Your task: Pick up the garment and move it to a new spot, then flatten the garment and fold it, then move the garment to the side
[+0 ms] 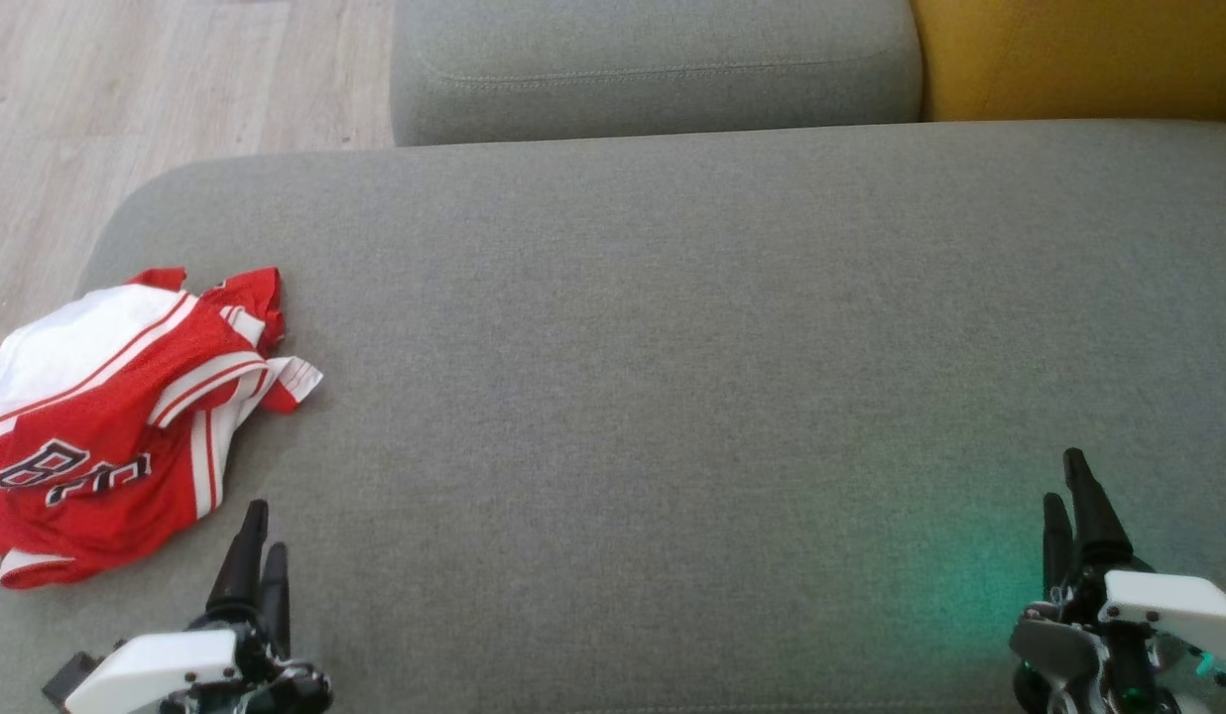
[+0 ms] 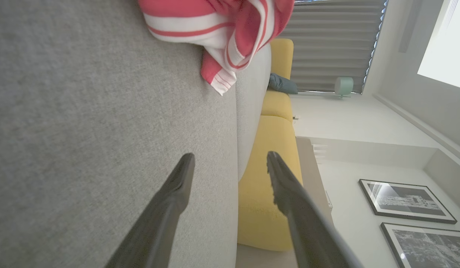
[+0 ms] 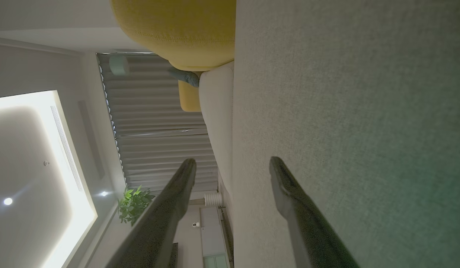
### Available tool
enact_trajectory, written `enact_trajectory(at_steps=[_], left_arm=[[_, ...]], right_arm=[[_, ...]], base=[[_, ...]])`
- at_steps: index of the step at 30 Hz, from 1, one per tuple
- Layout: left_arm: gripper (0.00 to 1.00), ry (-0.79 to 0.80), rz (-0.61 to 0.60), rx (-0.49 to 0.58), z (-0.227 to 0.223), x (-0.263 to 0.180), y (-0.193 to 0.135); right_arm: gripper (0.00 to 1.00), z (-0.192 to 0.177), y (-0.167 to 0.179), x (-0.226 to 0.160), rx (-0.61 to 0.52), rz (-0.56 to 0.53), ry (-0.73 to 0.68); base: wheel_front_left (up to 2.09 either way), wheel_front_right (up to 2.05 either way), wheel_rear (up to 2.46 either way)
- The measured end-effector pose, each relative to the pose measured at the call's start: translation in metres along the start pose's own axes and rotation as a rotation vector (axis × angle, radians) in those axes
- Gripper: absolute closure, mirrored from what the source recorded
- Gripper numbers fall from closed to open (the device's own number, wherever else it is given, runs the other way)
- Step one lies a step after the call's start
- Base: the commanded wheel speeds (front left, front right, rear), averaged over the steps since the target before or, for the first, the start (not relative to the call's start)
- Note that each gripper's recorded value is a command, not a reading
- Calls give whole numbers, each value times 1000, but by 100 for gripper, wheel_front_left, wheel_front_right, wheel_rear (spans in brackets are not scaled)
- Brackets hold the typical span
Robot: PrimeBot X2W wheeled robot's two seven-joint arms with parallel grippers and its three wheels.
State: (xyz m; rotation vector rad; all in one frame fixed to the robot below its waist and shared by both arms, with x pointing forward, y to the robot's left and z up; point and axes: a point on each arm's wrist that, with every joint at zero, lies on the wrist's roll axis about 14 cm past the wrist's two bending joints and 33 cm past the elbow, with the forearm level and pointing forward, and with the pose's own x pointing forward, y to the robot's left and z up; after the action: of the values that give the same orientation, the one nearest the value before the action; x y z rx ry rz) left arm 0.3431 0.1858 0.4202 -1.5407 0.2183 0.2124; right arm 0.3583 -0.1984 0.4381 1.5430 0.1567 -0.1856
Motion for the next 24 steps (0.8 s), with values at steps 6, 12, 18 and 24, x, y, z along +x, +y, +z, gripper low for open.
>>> enact_trajectory(at_steps=[6,12,18,24], left_arm=[[0,-7,1,61,1,0,0],[0,-11,0,131,2,2,-2],[0,-15,-12,218,1,6,-8],[0,-8,-6,305,-3,8,-7]], right_arm=[[0,-3,0,1,-57,-2,5],[0,-6,3,4,-124,3,10],[0,-10,8,8,-209,15,18],[0,-16,9,11,-299,19,28]], base=[[0,0,0],[0,0,0],[0,0,0],[0,0,0]])
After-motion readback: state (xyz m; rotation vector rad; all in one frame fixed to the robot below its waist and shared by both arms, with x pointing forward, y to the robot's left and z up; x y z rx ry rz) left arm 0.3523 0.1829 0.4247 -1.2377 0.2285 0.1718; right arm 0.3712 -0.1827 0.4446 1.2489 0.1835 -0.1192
